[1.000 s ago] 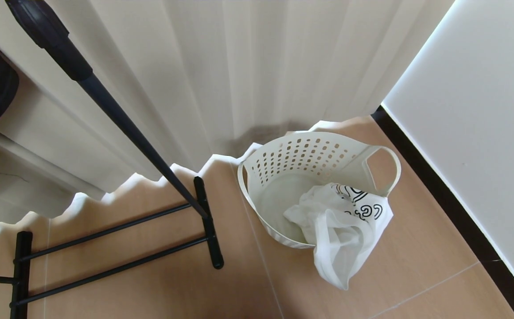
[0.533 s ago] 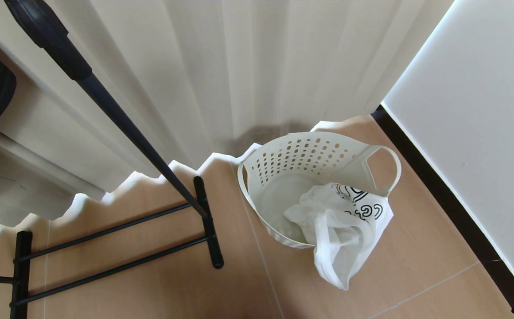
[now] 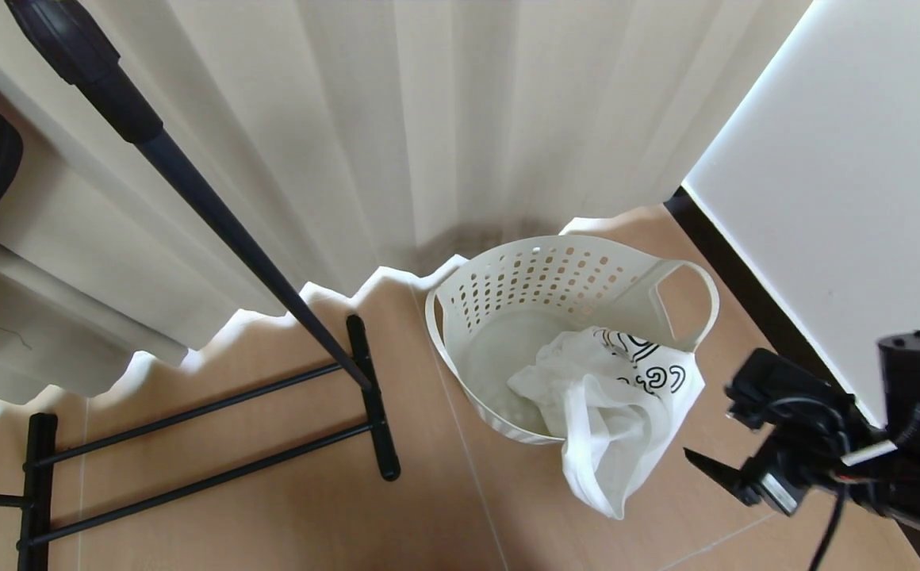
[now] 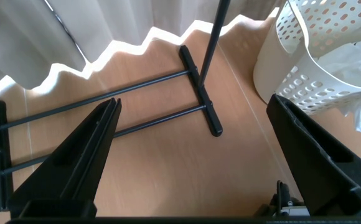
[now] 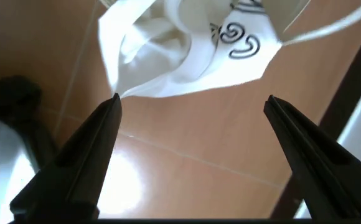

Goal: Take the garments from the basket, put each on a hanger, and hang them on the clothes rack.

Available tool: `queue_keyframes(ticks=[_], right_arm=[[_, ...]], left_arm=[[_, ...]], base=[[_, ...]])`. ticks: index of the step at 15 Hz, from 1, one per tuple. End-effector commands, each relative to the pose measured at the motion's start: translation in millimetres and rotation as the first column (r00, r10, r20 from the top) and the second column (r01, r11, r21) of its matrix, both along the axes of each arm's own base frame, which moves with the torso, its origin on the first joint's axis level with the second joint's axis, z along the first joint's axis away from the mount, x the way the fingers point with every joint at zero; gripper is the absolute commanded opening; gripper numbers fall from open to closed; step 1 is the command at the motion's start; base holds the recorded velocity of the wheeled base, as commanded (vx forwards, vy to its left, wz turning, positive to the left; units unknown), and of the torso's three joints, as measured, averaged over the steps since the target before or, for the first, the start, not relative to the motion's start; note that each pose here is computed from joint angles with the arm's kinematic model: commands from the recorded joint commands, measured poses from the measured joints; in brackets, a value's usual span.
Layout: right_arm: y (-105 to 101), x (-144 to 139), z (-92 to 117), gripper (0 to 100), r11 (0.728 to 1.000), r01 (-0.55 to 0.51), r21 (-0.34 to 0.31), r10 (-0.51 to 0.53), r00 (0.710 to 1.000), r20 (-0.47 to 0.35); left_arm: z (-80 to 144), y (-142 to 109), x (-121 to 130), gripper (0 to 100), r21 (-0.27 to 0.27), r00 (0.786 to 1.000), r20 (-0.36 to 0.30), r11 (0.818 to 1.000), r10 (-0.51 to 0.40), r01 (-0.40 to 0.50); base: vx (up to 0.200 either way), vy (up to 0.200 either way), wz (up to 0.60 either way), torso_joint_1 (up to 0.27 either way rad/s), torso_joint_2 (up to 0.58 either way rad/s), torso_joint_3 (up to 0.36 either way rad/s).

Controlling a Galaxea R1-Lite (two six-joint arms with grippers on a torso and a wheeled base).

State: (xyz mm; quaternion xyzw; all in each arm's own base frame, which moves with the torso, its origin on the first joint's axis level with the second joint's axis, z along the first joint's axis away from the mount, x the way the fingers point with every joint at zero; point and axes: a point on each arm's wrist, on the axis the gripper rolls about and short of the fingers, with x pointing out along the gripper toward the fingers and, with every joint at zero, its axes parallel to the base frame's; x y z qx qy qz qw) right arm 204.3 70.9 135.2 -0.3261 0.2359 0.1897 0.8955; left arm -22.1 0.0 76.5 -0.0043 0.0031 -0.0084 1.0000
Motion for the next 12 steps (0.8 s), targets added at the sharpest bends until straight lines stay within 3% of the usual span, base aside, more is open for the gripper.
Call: queue_keyframes(ticks=[1, 4, 6, 8, 12], right_arm=[[33, 72, -29, 100, 0.983, -0.053, -0.177, 0.046, 0.998, -0.041], [52, 100, -48, 100, 0.963, -0.012, -0.269, 0.0, 0.999, -0.042], [66, 111, -70, 100, 0.95, 0.052, -0.307, -0.049, 0.999, 0.016], [70, 120, -86, 100, 0.954, 0.078, -0.289, -0.062, 0.996, 0.066], [72, 126, -87, 100, 0.955, 0.094, -0.281, -0.072, 0.993, 0.088]], left_arm=[[0, 0, 0, 100, -0.001, 1.0, 0.0, 1.0, -0.002, 0.002], [0, 0, 0, 100, -0.001, 1.0, 0.0, 1.0, -0.002, 0.002], [0, 0, 0, 100, -0.001, 1.0, 0.0, 1.0, -0.002, 0.002], [0, 0, 0, 100, -0.001, 1.0, 0.0, 1.0, -0.002, 0.002], [0, 0, 0, 100, -0.001, 1.0, 0.0, 1.0, -0.002, 0.002]], base=[[0.0, 0.0, 0.0, 0.0, 0.0, 0.0], [0.0, 0.0, 0.0, 0.0, 0.0, 0.0], [0.0, 0.0, 0.0, 0.0, 0.0, 0.0], [0.0, 0.0, 0.0, 0.0, 0.0, 0.0], [0.0, 0.0, 0.0, 0.0, 0.0, 0.0]])
